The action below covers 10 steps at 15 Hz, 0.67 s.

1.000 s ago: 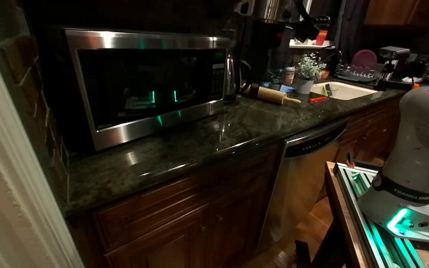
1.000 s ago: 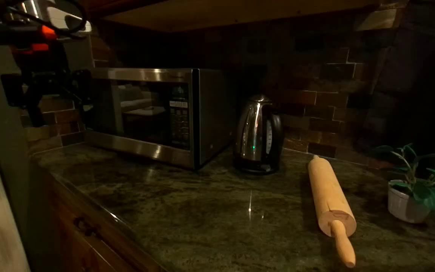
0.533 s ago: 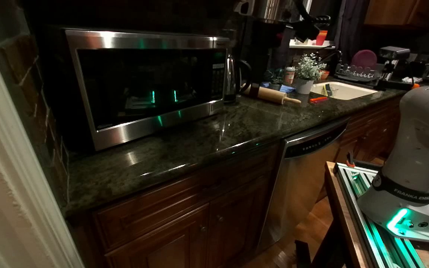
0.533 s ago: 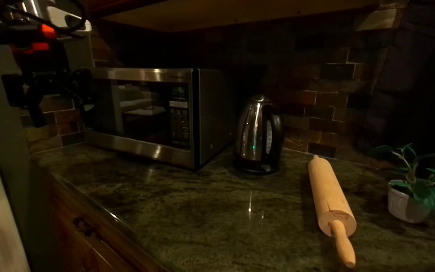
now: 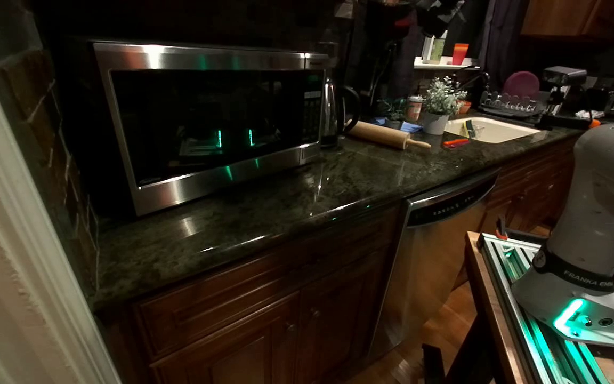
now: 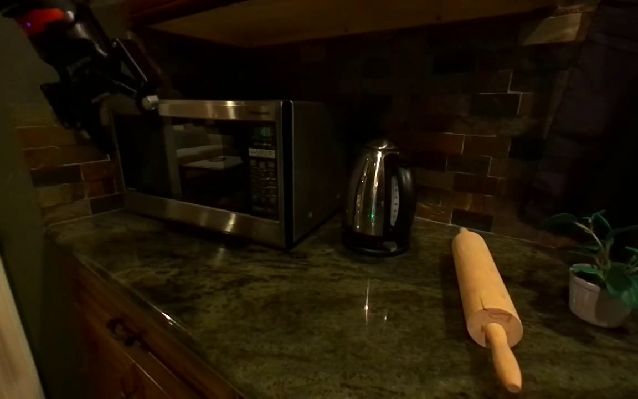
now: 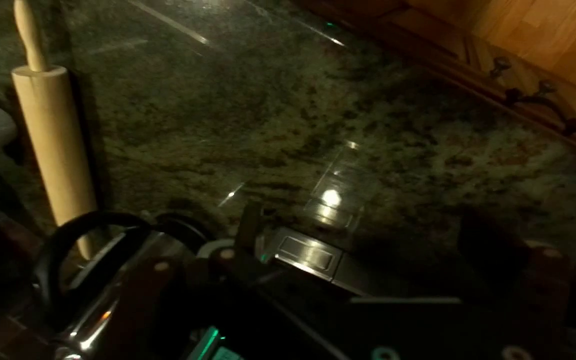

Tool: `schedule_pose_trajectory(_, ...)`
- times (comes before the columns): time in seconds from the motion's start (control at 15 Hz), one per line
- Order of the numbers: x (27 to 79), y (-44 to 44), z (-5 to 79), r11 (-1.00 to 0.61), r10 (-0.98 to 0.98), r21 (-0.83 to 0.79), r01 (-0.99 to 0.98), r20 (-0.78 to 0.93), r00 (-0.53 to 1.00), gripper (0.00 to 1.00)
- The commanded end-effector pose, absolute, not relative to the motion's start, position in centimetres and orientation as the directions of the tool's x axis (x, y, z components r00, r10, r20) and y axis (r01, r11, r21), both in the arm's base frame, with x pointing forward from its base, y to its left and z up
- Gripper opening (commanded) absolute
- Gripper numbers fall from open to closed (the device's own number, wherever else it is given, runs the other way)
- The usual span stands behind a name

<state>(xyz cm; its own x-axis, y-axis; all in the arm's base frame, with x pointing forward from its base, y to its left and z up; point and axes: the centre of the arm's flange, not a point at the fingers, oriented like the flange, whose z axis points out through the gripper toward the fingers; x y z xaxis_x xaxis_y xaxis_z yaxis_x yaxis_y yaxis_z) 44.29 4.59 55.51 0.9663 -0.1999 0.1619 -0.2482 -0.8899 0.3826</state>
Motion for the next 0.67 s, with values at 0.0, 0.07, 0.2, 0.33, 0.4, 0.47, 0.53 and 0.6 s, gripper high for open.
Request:
schedule_pose_trajectory(0.0, 44.8, 3.3, 58.8, -0.797, -0.354, 0.434, -0.420, 0.228, 0.907, 1.00)
schedule_pose_trajectory(0.07, 44.8, 2.8, 60.0, -0.769, -0.395, 0.437, -0.466, 0.247, 0.885, 1.00)
schedule_pose_trajectory(0.2, 44.9, 1.9, 62.4, -0.715, -0.472, 0.413, -0.564, 0.309, 0.826, 1.00)
schedule_pose_trajectory(0.33, 45.2, 1.3, 64.6, -0.655, -0.529, 0.388, -0.649, 0.379, 0.760, 1.00)
schedule_pose_trajectory(0.4, 45.3, 1.1, 65.6, -0.620, -0.554, 0.374, -0.690, 0.413, 0.723, 1.00)
schedule_pose_trajectory(0.47, 45.4, 1.0, 66.8, -0.588, -0.574, 0.356, -0.726, 0.449, 0.685, 1.00)
schedule_pose_trajectory(0.53, 45.5, 0.9, 67.8, -0.556, -0.590, 0.334, -0.761, 0.487, 0.644, 1.00)
schedule_pose_trajectory(0.6, 45.7, 0.8, 68.9, -0.529, -0.596, 0.304, -0.792, 0.531, 0.602, 1.00)
